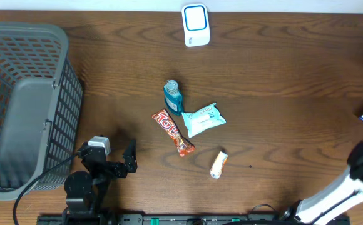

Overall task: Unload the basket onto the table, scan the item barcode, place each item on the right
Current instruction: 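Move the snack bag to the right table edge and release it, then reach the right gripper down to the small orange juice box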

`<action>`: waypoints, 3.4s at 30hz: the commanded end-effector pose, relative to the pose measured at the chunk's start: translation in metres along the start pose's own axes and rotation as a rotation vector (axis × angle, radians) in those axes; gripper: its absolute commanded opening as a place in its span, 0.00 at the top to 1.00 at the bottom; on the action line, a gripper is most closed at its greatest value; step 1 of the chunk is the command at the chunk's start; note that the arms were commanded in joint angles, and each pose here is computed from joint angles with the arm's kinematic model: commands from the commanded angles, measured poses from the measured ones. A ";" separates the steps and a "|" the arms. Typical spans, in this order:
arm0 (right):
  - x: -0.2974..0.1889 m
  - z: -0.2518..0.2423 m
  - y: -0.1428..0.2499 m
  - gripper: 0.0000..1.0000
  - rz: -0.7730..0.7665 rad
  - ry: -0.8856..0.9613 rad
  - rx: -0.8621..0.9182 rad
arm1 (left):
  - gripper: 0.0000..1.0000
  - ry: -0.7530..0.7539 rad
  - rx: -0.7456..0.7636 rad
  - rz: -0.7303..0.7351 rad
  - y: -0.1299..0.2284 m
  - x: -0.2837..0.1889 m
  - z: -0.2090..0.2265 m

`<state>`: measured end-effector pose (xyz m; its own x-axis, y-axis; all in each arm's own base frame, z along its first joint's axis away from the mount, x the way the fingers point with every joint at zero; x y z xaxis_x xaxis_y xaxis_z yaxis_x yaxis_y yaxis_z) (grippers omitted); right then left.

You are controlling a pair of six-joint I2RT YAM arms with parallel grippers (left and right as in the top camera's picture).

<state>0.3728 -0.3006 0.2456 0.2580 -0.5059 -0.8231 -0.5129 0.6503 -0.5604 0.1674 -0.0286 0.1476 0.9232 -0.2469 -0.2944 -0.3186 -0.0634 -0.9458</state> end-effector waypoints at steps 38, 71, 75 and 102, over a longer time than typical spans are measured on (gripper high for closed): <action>-0.256 0.156 0.262 0.08 0.595 -0.493 -0.621 | 0.02 0.009 -0.013 0.039 0.010 0.002 0.000; -0.184 0.129 0.456 0.43 0.668 -0.366 -0.587 | 0.02 0.009 -0.013 0.039 0.010 0.002 0.000; -0.179 0.134 0.478 0.48 0.660 -0.313 -0.623 | 0.02 0.009 -0.013 0.039 0.010 0.002 0.000; -0.150 0.129 0.496 0.69 0.602 -0.140 -0.665 | 0.02 0.009 -0.013 0.039 0.010 0.002 0.000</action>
<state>0.1865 0.1746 0.0822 -0.1375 -0.0564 -0.9889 -0.9497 0.2912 0.1154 0.1674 -0.0286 0.1475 0.9231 -0.2469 -0.2948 -0.3189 -0.0634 -0.9457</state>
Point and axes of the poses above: each gripper's point midway between its finger pads, its own x axis out along the fingers, its own z axis along the line the jaws close on, y = z × x, the point moved 6 cm from there along -x, back along the fingers, and after that the axes turned 6 degrees about x, right-handed, at the moved point
